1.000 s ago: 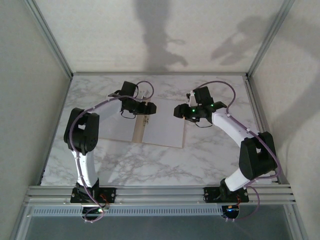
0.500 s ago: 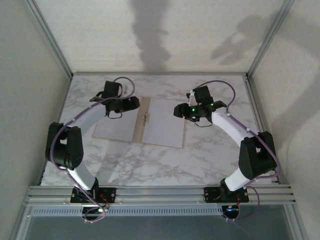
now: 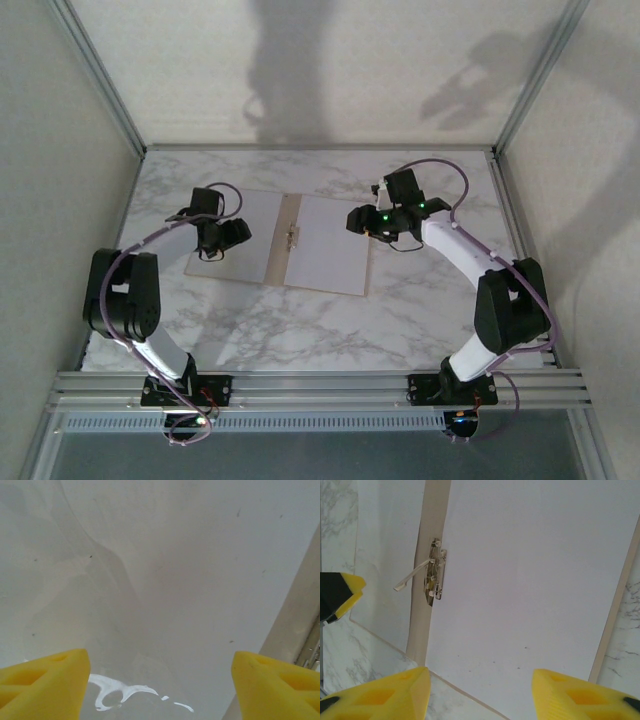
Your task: Put the files into the folder
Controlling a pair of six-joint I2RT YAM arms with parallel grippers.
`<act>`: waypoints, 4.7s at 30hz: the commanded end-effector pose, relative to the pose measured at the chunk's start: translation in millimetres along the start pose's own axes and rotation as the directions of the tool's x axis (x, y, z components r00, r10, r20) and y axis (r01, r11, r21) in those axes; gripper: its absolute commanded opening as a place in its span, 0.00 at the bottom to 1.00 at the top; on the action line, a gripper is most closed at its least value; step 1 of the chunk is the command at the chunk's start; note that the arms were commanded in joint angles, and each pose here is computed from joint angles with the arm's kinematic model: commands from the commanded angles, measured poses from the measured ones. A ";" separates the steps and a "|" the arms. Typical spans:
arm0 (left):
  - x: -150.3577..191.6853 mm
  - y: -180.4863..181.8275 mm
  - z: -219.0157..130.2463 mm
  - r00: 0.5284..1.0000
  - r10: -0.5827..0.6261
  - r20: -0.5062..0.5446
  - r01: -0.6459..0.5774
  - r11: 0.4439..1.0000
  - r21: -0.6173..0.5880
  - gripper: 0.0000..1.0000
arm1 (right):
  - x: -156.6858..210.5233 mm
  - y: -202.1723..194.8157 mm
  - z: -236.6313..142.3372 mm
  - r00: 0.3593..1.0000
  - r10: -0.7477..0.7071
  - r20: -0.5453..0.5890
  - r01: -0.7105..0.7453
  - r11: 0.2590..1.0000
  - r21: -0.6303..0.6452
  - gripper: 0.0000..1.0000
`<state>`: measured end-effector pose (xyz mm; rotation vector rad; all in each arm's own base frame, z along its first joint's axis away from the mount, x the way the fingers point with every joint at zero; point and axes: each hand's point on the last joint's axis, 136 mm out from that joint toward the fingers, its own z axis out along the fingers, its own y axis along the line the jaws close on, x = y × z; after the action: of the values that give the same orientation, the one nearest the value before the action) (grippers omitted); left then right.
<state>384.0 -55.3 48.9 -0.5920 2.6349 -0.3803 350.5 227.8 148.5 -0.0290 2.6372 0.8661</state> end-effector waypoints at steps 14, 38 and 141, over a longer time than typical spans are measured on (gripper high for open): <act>70.6 -66.1 35.6 0.987 0.127 -0.095 -0.118 0.988 0.096 0.75 | -6.5 0.1 2.1 1.000 0.017 -0.005 -0.016 0.999 0.041 0.57; 62.1 -118.7 2.7 0.968 0.242 -0.062 -0.224 0.950 0.218 0.77 | -25.1 7.6 74.7 0.995 -0.045 -0.089 0.073 0.934 0.350 0.53; 43.9 -44.7 8.0 0.986 0.160 -0.054 -0.157 0.986 0.046 0.71 | -22.5 17.7 121.8 0.955 -0.180 -0.236 0.270 0.858 0.438 0.22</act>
<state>365.4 -120.3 34.9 -0.3540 2.7179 -0.4061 412.4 309.0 83.0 -0.2777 2.8530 0.1865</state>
